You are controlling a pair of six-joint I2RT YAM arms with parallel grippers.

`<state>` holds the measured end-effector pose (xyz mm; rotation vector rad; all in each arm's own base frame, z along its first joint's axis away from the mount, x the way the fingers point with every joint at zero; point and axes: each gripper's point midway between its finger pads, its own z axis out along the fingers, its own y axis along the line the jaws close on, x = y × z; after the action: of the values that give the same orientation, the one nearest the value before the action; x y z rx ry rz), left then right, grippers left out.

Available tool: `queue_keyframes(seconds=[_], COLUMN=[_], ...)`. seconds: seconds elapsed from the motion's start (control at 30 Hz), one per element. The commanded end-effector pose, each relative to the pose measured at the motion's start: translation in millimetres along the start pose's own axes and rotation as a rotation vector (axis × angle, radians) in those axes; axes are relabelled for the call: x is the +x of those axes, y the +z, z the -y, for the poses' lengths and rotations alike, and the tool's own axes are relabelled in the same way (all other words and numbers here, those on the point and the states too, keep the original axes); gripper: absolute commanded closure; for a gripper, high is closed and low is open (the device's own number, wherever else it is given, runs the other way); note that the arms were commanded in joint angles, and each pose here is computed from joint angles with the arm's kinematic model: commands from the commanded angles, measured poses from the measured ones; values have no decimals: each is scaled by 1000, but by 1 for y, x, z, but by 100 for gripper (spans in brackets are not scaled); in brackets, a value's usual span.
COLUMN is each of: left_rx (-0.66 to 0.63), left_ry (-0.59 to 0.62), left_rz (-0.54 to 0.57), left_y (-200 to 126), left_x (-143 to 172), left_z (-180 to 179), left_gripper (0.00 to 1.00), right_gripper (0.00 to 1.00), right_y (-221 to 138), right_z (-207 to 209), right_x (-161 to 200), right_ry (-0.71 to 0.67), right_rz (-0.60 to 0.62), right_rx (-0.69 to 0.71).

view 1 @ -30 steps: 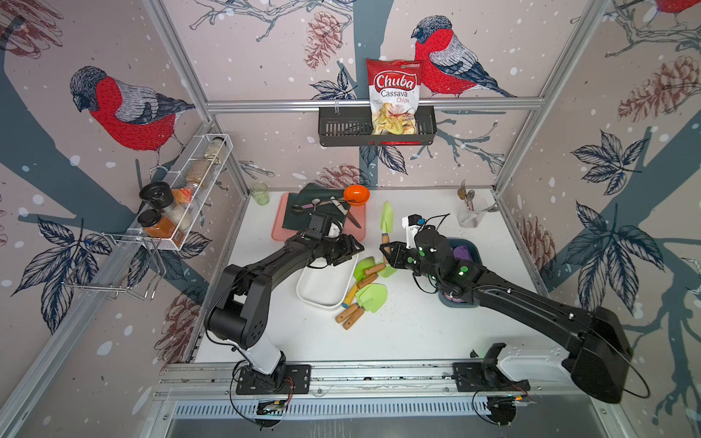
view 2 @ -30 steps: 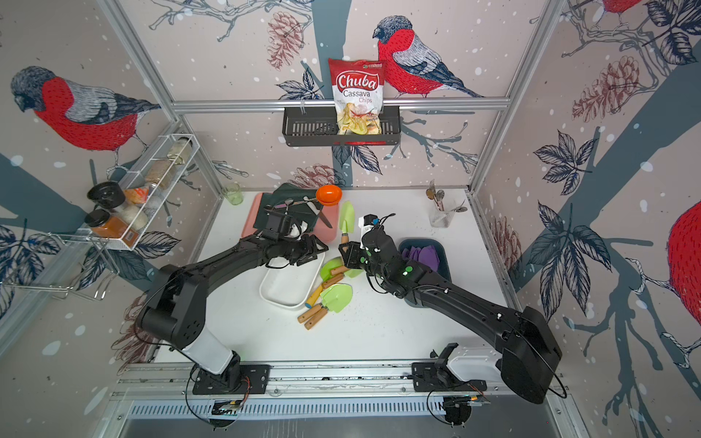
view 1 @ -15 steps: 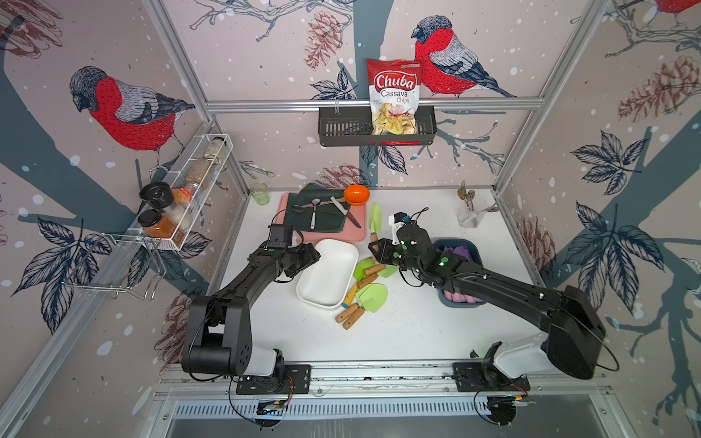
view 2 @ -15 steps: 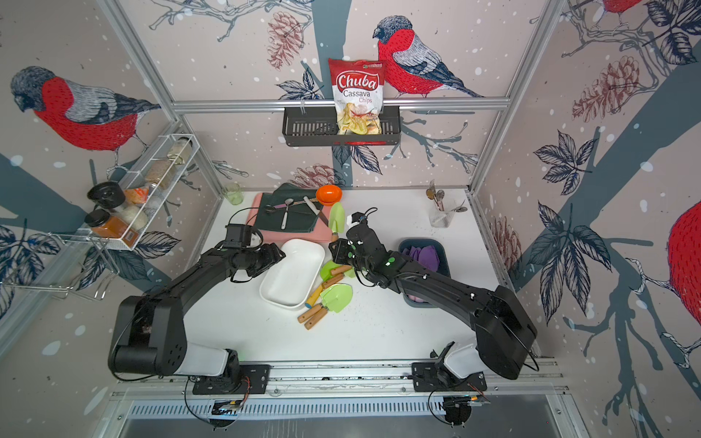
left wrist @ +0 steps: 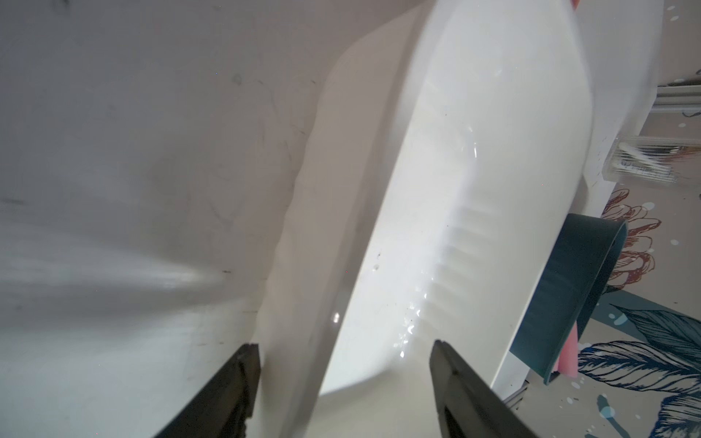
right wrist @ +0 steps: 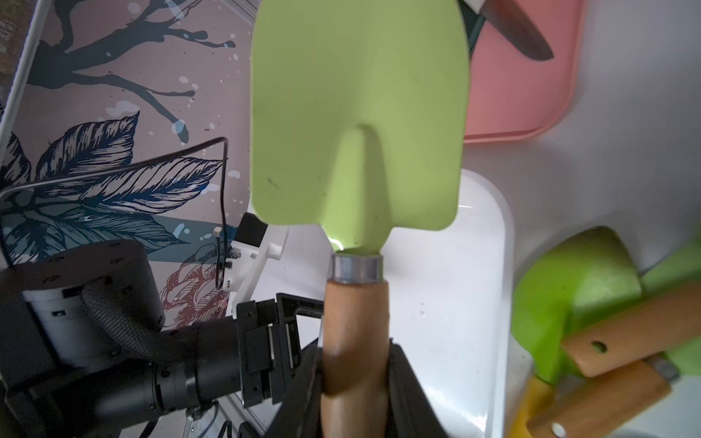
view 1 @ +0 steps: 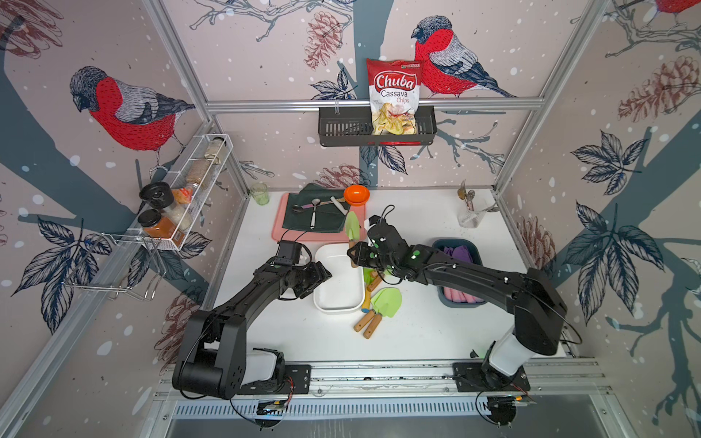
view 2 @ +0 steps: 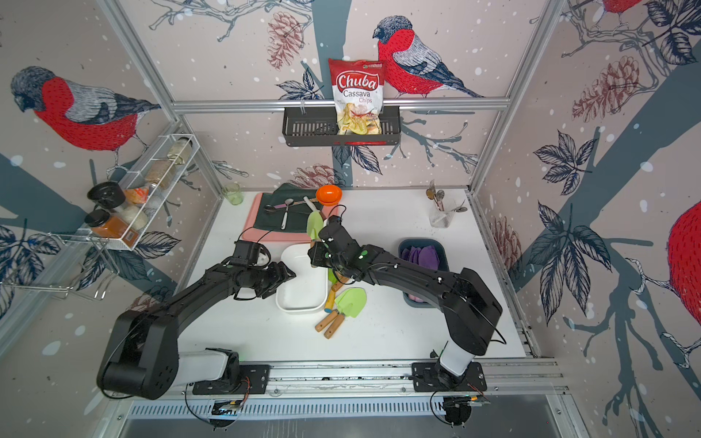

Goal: Sort the small shovels by color and place them into the storage box
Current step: Move the storage box to the center of the board, then place the shovel in the storage box.

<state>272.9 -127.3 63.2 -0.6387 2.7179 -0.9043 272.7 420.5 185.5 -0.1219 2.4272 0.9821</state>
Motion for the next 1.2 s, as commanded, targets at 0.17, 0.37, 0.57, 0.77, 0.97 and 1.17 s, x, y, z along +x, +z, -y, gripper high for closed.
queue_keyframes(seconds=[0.17, 0.37, 0.57, 0.77, 0.97, 1.17], left_rx=[62, 13, -77, -103, -41, -45], left_ry=[61, 115, 89, 35, 20, 37], left_rz=[195, 371, 412, 418, 390, 389], left_y=[-29, -59, -62, -62, -54, -51], left_x=[-41, -69, -74, -73, -67, -68], left_z=[18, 16, -4, -16, -11, -13], left_gripper=[24, 21, 22, 23, 23, 24], right_gripper=[94, 94, 93, 93, 90, 82], right_y=[40, 71, 85, 92, 97, 116], right_z=[2, 2, 10, 20, 19, 16], right_x=[33, 66, 89, 104, 105, 99], right_ry=[102, 136, 138, 159, 141, 47], right_rz=[-144, -293, -384, -442, -449, -449], right_rx=[158, 169, 209, 243, 230, 231])
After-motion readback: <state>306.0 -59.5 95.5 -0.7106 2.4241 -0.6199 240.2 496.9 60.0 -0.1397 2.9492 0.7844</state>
